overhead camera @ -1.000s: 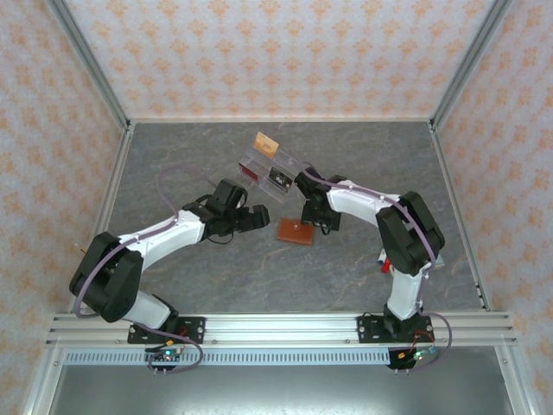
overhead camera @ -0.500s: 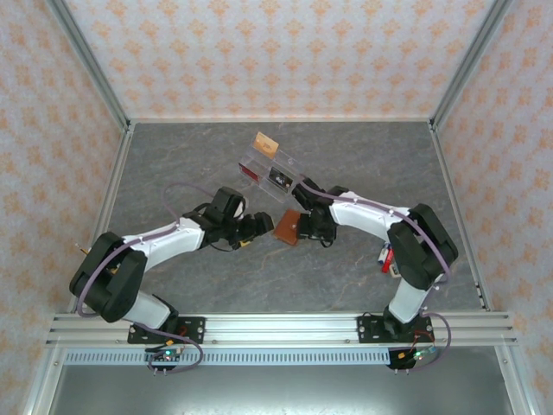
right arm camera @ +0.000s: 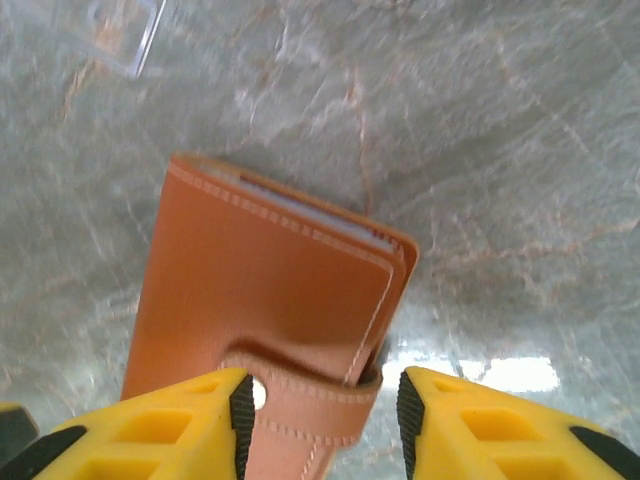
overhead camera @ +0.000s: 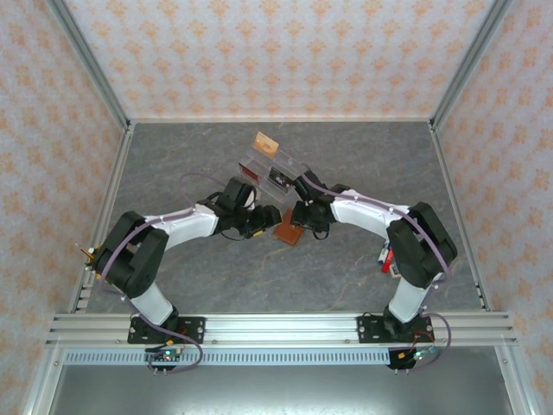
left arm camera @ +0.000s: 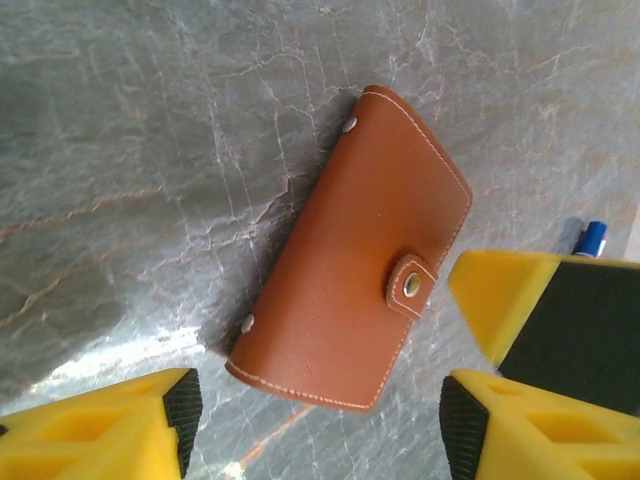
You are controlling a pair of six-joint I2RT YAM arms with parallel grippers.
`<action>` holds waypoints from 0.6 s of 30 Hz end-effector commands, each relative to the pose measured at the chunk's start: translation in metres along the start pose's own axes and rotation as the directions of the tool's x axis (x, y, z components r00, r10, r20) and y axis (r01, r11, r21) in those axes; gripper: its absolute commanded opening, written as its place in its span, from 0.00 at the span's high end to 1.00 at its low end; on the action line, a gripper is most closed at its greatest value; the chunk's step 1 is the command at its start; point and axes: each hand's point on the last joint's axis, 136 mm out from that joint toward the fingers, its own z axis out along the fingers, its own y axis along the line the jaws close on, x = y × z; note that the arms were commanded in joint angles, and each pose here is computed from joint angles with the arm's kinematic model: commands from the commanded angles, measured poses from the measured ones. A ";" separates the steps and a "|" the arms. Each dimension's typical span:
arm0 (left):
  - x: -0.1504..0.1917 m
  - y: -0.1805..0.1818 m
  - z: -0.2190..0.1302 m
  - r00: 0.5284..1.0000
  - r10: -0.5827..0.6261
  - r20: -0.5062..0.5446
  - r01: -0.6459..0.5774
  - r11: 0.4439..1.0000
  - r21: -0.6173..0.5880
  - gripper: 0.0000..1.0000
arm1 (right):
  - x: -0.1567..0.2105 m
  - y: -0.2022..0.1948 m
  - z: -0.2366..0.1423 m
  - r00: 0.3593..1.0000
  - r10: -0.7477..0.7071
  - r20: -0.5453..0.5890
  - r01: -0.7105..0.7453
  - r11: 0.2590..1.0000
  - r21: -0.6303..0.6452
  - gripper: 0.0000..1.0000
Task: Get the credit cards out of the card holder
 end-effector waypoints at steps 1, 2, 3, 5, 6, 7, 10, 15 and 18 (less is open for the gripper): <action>-0.004 -0.004 0.006 0.999 0.033 -0.025 -0.033 0.999 0.006 0.35 | -0.014 0.001 0.008 0.996 0.083 0.028 -0.082 0.996 -0.027 0.58; -0.004 -0.004 0.009 0.999 0.035 -0.032 -0.035 0.999 0.007 0.36 | -0.013 0.000 0.011 0.996 0.085 0.019 -0.084 0.996 -0.029 0.60; -0.004 -0.003 0.011 0.999 0.033 -0.038 -0.033 0.999 0.007 0.37 | -0.013 0.000 0.013 0.996 0.086 0.012 -0.086 0.996 -0.030 0.62; -0.002 -0.002 0.017 0.998 0.028 -0.058 -0.027 1.000 0.013 0.38 | -0.010 -0.002 0.017 0.996 0.089 -0.004 -0.089 0.996 -0.028 0.65; -0.002 -0.003 0.019 0.997 0.026 -0.066 -0.025 1.000 0.018 0.40 | -0.009 -0.004 0.019 0.996 0.091 -0.011 -0.091 0.996 -0.021 0.66; 0.000 -0.002 0.021 0.997 0.022 -0.077 -0.020 0.999 0.024 0.42 | -0.007 -0.006 0.021 0.996 0.092 -0.019 -0.093 0.996 -0.011 0.67; 0.004 -0.013 0.027 0.992 0.022 -0.121 -0.011 0.996 0.094 0.44 | -0.002 -0.010 0.028 0.994 0.096 -0.045 -0.096 0.995 -0.009 0.70; 0.005 -0.013 0.032 0.990 0.007 -0.137 0.008 0.994 0.109 0.44 | 0.004 -0.008 0.035 0.993 0.095 -0.076 -0.099 0.994 -0.046 0.72; 0.005 -0.019 0.034 0.989 0.004 -0.145 0.016 0.990 0.137 0.44 | 0.006 -0.004 0.037 0.991 0.098 -0.088 -0.105 0.992 -0.076 0.72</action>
